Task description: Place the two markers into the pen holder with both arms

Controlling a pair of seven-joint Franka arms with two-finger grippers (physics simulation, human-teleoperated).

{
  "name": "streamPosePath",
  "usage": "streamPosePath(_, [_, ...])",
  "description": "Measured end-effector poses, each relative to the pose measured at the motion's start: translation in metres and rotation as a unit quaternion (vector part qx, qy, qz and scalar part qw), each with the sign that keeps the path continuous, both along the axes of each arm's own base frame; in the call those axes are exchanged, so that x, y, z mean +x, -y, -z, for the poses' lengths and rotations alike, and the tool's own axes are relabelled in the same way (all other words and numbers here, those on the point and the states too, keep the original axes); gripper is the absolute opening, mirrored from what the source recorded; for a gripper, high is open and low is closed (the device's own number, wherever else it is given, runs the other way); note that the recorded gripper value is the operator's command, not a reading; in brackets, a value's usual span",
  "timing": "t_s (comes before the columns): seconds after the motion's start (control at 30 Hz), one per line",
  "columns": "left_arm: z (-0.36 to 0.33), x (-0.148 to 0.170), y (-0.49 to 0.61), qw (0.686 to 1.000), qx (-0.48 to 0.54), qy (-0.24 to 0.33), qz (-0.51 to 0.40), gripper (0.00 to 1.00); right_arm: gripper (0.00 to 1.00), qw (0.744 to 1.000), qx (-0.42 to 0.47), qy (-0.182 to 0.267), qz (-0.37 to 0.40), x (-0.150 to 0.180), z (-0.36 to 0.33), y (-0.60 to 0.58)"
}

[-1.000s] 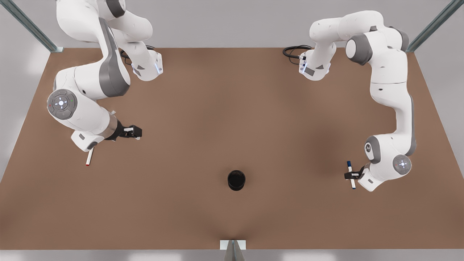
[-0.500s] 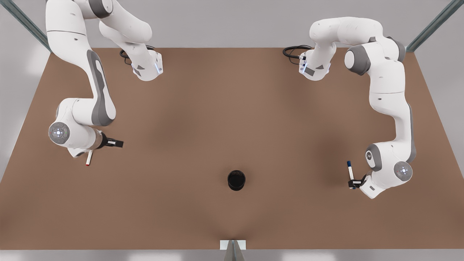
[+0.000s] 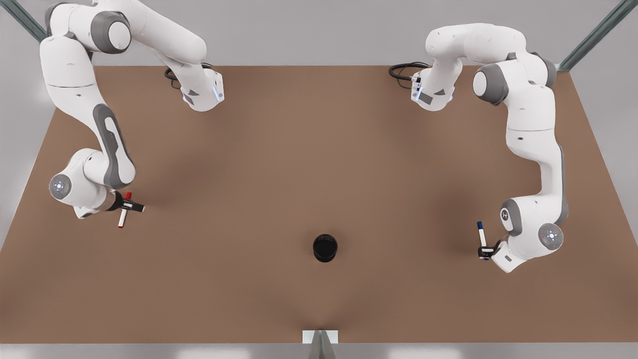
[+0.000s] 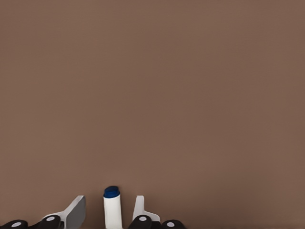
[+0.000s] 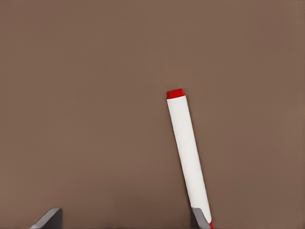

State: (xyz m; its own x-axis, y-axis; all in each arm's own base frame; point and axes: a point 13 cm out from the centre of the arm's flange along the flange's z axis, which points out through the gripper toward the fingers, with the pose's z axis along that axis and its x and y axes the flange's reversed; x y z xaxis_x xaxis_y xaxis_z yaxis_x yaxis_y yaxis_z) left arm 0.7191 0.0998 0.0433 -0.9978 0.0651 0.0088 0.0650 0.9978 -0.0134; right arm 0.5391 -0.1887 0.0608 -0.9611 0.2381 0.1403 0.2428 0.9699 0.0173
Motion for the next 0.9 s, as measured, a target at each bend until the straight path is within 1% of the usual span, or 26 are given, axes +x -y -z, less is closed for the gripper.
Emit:
streamPosePath(0.03, [0.002,-0.001,0.000,1.000,0.000,-0.001,0.000,0.62,1.00,1.000,0.001,0.008,-0.006,0.004,0.005,0.006])
streamPosePath(0.13, [0.004,-0.001,0.000,1.000,0.000,-0.003,0.001,0.54,0.99,0.999,-0.001,0.029,-0.021,0.013,0.018,0.029])
streamPosePath(0.17, [0.004,-0.002,0.000,1.000,0.001,-0.003,0.001,0.50,0.93,0.999,-0.001,0.035,-0.028,0.015,0.021,0.034])
streamPosePath(0.2, [0.004,-0.002,0.000,1.000,0.001,-0.003,0.002,0.47,0.84,0.999,-0.001,0.040,-0.036,0.016,0.022,0.037])
streamPosePath(0.23, [0.004,-0.002,0.000,1.000,0.001,-0.003,0.002,0.44,0.78,0.998,-0.001,0.044,-0.044,0.017,0.023,0.039])
streamPosePath(0.3, [0.005,-0.001,0.000,1.000,0.001,-0.003,0.003,0.41,0.76,0.997,-0.003,0.051,-0.061,0.019,0.023,0.041])
streamPosePath(0.37, [0.005,-0.001,0.000,1.000,0.001,-0.003,0.003,0.41,0.70,0.995,-0.003,0.055,-0.077,0.021,0.023,0.042])
streamPosePath(0.43, [0.005,-0.001,0.000,1.000,0.002,-0.003,0.003,0.41,0.68,0.994,-0.003,0.058,-0.091,0.022,0.026,0.042])
streamPosePath(0.53, [0.006,-0.002,0.000,1.000,0.001,-0.004,0.004,0.41,0.54,0.992,-0.003,0.063,-0.110,0.024,0.028,0.043])
streamPosePath(0.57, [0.006,-0.002,0.000,1.000,0.001,-0.004,0.004,0.41,0.47,0.991,-0.004,0.065,-0.116,0.025,0.028,0.043])
streamPosePath(0.63, [0.007,-0.002,0.000,1.000,0.001,-0.005,0.004,0.40,0.36,0.989,-0.004,0.067,-0.128,0.026,0.028,0.043])
streamPosePath(0.67, [0.007,-0.002,0.000,1.000,0.001,-0.005,0.004,0.37,0.32,0.989,-0.004,0.068,-0.133,0.026,0.028,0.044])
streamPosePath(0.7, [0.007,-0.002,0.000,1.000,0.002,-0.005,0.004,0.33,0.29,0.988,-0.004,0.069,-0.138,0.026,0.027,0.044])
streamPosePath(0.77, [0.007,-0.002,0.001,1.000,0.002,-0.005,0.004,0.29,0.23,0.987,-0.004,0.071,-0.147,0.027,0.027,0.044])
streamPosePath(0.8, [0.007,-0.002,0.001,1.000,0.003,-0.004,0.003,0.28,0.21,0.986,-0.004,0.071,-0.151,0.027,0.027,0.044])
streamPosePath(0.9, [0.007,-0.002,0.001,1.000,0.005,-0.004,0.002,0.21,0.21,0.983,-0.005,0.078,-0.164,0.033,0.020,0.043])
